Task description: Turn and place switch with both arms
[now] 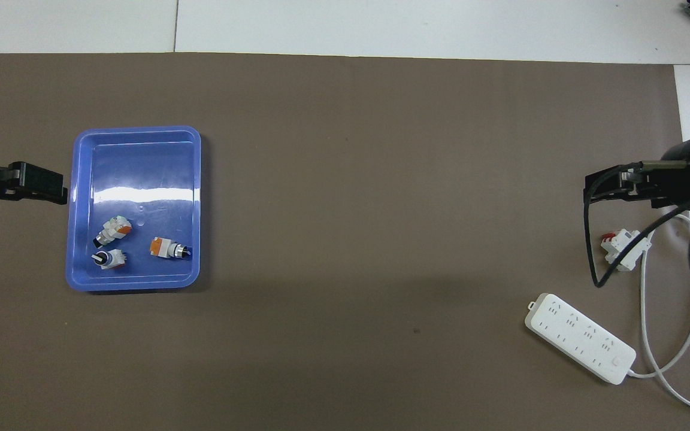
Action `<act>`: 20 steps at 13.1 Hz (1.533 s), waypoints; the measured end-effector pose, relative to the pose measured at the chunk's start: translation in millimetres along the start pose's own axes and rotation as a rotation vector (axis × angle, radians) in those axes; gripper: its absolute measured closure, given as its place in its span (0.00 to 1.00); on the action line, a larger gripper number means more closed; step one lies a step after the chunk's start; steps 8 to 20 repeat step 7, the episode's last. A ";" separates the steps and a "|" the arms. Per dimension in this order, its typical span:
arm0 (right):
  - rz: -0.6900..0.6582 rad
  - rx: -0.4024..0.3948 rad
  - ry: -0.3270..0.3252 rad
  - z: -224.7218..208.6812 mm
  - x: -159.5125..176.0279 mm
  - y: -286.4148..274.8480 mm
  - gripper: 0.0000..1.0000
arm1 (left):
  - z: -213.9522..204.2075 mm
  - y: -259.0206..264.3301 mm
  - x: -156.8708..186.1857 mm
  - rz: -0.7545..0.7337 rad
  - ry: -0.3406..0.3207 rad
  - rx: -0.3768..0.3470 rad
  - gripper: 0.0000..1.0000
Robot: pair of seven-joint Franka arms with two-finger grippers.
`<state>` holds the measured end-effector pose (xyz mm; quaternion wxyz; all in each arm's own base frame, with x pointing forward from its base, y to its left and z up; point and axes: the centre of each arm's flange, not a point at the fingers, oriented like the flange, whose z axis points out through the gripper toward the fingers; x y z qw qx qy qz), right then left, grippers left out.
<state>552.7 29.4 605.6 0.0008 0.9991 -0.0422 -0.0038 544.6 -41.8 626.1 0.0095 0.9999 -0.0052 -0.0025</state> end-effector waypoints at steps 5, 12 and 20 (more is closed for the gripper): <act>0.000 0.000 0.000 0.0 0.0 0.0 0.00 | 29.6 -11.9 -5.5 -0.018 -0.011 0.000 0.00; 0.000 0.000 -0.002 0.2 -0.3 0.0 0.00 | 26.0 -15.0 -7.2 -0.024 -0.002 -0.001 0.00; 0.000 0.000 -0.002 0.2 -0.3 0.0 0.00 | 26.0 -15.0 -7.2 -0.024 -0.002 -0.001 0.00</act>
